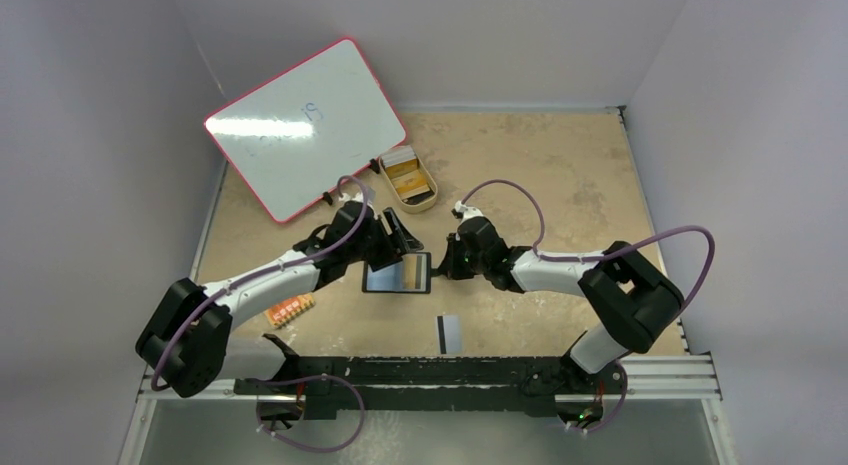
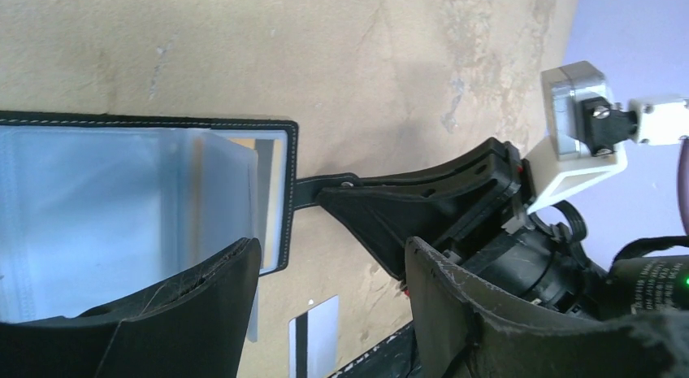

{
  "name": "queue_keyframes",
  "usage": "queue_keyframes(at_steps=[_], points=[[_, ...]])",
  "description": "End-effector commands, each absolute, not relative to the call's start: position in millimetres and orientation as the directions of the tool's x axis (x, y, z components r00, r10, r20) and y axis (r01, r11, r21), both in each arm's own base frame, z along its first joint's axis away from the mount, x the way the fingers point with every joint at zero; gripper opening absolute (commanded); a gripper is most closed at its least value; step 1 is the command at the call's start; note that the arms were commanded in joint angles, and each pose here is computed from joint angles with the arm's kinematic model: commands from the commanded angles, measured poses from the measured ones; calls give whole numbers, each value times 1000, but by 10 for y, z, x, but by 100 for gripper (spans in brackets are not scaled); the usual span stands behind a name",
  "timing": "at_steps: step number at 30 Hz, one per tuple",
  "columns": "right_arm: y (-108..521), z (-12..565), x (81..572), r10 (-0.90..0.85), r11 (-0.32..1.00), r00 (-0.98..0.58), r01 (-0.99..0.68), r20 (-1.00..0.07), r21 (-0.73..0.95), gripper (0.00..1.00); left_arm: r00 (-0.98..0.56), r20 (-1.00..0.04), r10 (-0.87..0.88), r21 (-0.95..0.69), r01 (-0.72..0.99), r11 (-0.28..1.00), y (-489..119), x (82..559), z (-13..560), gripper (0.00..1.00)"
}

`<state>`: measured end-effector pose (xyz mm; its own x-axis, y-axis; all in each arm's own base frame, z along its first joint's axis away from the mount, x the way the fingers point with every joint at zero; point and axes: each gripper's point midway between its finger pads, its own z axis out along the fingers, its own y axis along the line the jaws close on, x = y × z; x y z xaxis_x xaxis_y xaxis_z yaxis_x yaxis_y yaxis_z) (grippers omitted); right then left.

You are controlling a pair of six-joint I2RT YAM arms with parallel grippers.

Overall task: Put the credit cards into the card holder
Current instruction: Turn over the card slot in the card holder.

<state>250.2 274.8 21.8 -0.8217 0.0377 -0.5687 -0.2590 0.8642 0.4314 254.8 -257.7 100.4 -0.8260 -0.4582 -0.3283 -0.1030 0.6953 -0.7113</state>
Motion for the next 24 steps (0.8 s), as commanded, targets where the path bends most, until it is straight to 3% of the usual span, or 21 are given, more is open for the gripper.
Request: queue_keyframes(at_steps=[1,15,24], points=[[2771,340,2517,53,852,-807,-271,-588,448,0,-827,-333,-453,-765,-44,643,-2723,2617,1134,65],[2761,376,2539,49,859,-804,-269,-592,436,1,-829,-360,-429,-729,-37,684,-2722,2681,1101,65],[2728,940,2698,21,856,-745,-331,-666,397,43,-752,-534,-385,-445,-137,885,-2036,2783,1177,65]])
